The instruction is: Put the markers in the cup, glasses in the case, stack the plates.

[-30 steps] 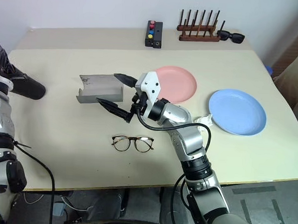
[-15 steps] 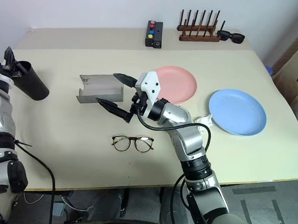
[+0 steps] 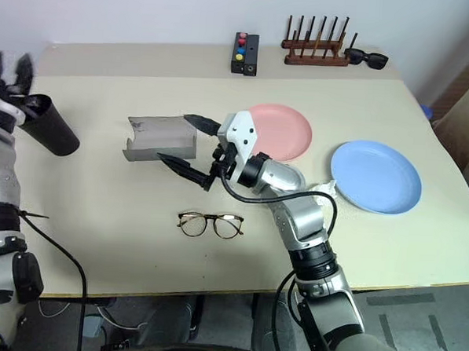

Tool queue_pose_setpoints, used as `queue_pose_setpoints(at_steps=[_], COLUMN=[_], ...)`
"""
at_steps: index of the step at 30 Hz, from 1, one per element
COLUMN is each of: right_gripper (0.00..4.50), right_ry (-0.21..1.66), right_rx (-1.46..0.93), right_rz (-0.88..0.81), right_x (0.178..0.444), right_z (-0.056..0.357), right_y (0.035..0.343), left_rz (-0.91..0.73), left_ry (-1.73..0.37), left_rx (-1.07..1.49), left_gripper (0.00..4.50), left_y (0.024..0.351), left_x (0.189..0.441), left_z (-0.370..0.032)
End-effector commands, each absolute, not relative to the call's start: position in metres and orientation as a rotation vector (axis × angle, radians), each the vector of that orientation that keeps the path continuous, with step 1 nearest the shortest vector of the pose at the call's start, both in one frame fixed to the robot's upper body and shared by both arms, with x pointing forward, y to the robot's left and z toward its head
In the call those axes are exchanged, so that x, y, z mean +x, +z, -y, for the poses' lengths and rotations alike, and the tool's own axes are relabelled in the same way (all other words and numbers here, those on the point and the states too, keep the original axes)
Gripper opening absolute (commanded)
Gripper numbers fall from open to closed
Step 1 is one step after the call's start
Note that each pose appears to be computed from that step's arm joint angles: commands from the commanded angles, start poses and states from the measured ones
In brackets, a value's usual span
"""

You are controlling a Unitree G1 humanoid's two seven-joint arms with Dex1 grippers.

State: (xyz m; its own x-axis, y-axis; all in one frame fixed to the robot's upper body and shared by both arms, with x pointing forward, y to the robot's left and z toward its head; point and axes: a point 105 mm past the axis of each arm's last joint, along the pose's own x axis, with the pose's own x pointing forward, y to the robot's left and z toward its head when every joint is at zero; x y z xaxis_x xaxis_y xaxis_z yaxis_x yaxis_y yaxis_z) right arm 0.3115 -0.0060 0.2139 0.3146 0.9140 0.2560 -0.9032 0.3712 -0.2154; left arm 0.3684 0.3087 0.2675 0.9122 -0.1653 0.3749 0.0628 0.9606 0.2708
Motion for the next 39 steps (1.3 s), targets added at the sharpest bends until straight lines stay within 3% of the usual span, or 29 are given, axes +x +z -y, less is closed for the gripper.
queue_pose_setpoints(at_steps=[1,4,10,17,20,27,31,39], right_gripper=[4.5,4.5,4.5,4.5,4.5,4.5,4.5,4.5], right_ry=[1.189,1.192,1.238,1.203,1.188,1.173,1.175,1.186], right_rx=[-0.065,-0.088,-0.142,-0.156,-0.158,-0.159,-0.16,-0.175], right_rz=[0.415,0.403,0.326,0.297,0.294,0.288,0.285,0.272], right_x=[0.311,0.309,0.296,0.293,0.293,0.292,0.291,0.292], right_z=[0.013,0.017,0.026,0.036,0.038,0.04,0.04,0.042], right_y=[0.225,0.222,0.206,0.201,0.201,0.2,0.2,0.199], left_rz=[0.247,0.036,-0.284,-0.448,-0.474,-0.45,-0.374,-0.302], left_ry=[-0.386,-0.624,-0.833,-0.878,-0.891,-0.918,-0.979,-1.302], left_rx=[0.368,0.442,0.617,0.673,0.673,0.671,0.639,0.581], left_gripper=[4.45,4.45,4.45,4.45,3.59,0.03,0.03,0.03], left_y=[0.247,0.209,0.158,0.137,0.131,0.129,0.136,0.148], left_x=[0.366,0.36,0.363,0.372,0.375,0.377,0.374,0.328], left_z=[-0.27,-0.245,-0.241,-0.25,-0.25,-0.245,-0.229,-0.177])
